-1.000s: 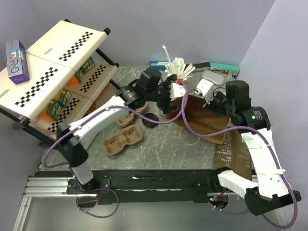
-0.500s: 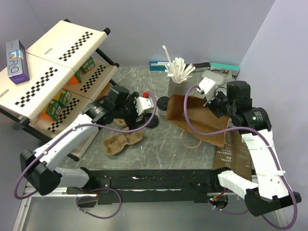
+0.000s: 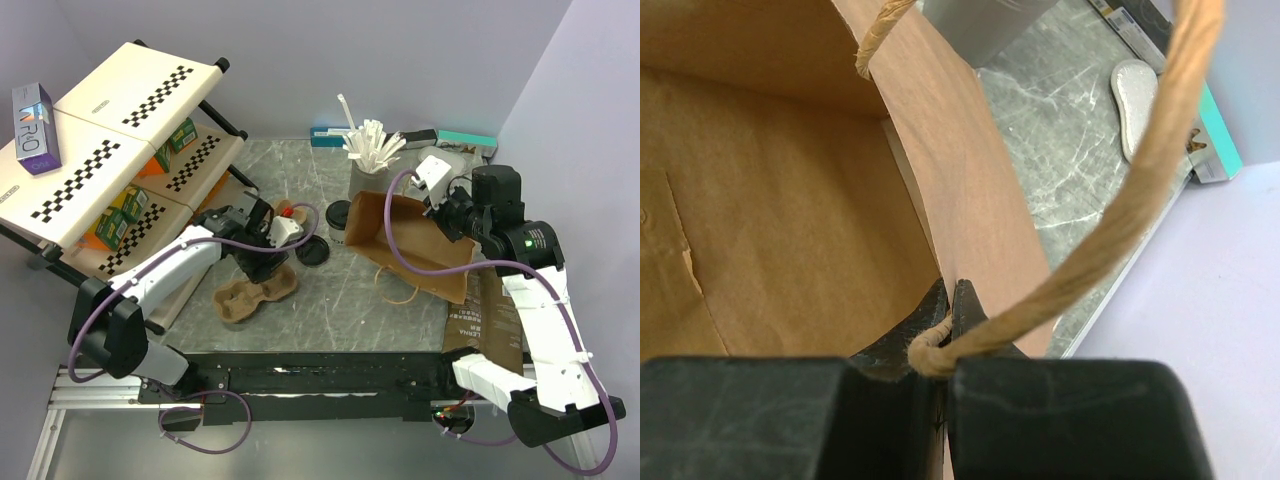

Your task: Pack the takeout coffee

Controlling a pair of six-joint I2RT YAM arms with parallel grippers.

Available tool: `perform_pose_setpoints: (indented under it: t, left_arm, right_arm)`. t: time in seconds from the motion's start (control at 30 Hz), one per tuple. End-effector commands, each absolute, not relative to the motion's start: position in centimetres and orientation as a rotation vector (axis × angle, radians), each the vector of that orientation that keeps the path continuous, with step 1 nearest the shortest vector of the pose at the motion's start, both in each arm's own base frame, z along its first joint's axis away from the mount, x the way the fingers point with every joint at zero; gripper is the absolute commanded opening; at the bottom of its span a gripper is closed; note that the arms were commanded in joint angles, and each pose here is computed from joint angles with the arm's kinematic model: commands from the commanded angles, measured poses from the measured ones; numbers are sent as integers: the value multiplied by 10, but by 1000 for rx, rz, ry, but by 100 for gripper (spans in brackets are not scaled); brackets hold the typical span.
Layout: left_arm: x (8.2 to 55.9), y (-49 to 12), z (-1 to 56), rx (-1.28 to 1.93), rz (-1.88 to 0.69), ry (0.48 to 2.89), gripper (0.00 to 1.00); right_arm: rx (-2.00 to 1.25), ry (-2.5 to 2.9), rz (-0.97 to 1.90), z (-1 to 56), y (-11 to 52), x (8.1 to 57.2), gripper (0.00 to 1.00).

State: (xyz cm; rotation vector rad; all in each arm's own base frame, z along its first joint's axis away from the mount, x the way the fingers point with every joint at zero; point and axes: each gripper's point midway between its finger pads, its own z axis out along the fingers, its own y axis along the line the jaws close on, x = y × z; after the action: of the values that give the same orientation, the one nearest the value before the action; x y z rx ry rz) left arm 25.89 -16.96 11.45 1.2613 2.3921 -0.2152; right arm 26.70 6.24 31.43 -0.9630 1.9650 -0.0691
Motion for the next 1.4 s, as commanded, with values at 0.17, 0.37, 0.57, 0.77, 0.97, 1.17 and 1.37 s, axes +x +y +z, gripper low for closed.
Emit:
perform_pose_setpoints:
  t: [0.17,0.37,0.57,0.77,0.97,1.17,1.37]
  left_arm:
    - [233,-155,94,1348,-280,2503,62]
    - [235,-152,83,1337,-254,2520,67]
    - [238,-152,75,1350,-245,2509,68]
    - [237,-153,65,1355,-254,2518,67]
    - [239,-155,60,1365,-255,2519,65]
    - [237,-153,57,1370,-257,2526,62]
    - [235,-151,53,1366,-244,2531,58]
  right_arm:
    - [-903,1908,-101,339,60,275,0]
    - [-904,1904,-109,341,59,276,0]
    - [-902,1904,-113,341,58,276,0]
    - [-901,1909,-125,339,56,276,0]
    - [-897,1908,-130,340,56,277,0]
    - [-895,1913,-134,338,55,278,0]
    - [-899,1913,-135,337,55,280,0]
